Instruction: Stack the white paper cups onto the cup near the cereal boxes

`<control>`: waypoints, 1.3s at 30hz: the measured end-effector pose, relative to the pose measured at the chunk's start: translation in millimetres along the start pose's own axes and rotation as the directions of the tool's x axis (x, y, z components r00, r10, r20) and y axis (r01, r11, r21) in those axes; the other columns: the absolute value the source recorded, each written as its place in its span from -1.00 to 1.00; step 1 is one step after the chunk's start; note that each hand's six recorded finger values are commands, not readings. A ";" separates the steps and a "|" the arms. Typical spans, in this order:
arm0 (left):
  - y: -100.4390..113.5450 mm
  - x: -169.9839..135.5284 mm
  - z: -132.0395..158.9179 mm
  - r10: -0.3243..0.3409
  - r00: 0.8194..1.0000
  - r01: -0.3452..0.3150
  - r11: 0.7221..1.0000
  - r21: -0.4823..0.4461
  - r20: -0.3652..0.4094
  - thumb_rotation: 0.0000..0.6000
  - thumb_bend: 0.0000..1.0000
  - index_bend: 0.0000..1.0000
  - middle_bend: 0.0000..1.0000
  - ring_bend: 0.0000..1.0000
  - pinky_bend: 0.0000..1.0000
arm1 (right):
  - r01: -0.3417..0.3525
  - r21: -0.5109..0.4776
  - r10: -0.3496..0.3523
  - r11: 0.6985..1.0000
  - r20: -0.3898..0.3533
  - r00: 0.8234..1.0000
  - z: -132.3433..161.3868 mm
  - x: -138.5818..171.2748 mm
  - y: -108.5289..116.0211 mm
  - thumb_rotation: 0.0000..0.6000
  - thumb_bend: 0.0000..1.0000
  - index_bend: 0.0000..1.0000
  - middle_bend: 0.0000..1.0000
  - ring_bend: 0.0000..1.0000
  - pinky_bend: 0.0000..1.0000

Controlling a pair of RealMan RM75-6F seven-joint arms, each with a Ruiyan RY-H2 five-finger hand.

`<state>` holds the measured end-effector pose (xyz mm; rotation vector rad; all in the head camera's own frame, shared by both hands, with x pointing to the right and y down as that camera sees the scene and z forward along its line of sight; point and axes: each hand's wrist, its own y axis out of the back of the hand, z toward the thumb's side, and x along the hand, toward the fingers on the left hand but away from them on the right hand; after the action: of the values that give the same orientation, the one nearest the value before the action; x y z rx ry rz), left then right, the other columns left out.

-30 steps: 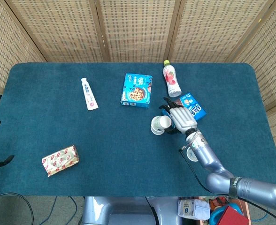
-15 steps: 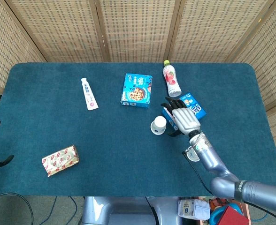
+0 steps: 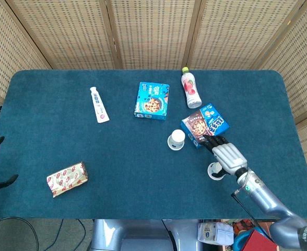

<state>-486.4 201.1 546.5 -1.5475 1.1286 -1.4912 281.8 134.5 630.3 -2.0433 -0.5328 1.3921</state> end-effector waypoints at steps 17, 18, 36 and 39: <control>0.0 -1.2 0.1 0.001 1.000 -0.001 1.000 -0.001 0.003 1.00 -0.65 -1.00 -1.00 -1.00 -1.00 | -0.018 -0.037 0.021 0.999 0.070 0.997 -48.0 3.6 -40.4 1.00 -0.69 -0.46 -0.22 -0.34 -0.32; -0.1 -1.2 0.1 0.001 1.000 -0.001 1.000 -0.001 0.002 1.00 -0.65 -1.00 -1.00 -1.00 -1.00 | -0.017 -0.041 0.020 0.999 0.070 0.997 -48.5 3.1 -41.5 1.00 -0.66 -0.42 -0.18 -0.30 -0.32; -0.8 -0.6 -0.1 -0.001 1.000 0.001 1.000 0.004 0.000 1.00 -0.65 -1.00 -1.00 -1.00 -1.00 | 0.020 -0.054 -0.016 0.998 0.067 0.998 -48.7 -5.8 -45.6 1.00 -0.25 -0.01 0.10 -0.07 -0.26; -1.2 -0.5 0.3 -0.002 1.000 0.002 1.000 0.005 0.000 1.00 -0.65 -1.00 -1.00 -1.00 -1.00 | 0.033 -0.054 -0.030 0.998 0.054 0.998 -45.1 -4.6 -42.9 1.00 -0.24 -0.01 0.10 -0.07 -0.24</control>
<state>-486.0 202.0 547.4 -1.5458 1.1226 -1.4945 322.4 151.8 674.4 -2.0368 -0.6293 1.4316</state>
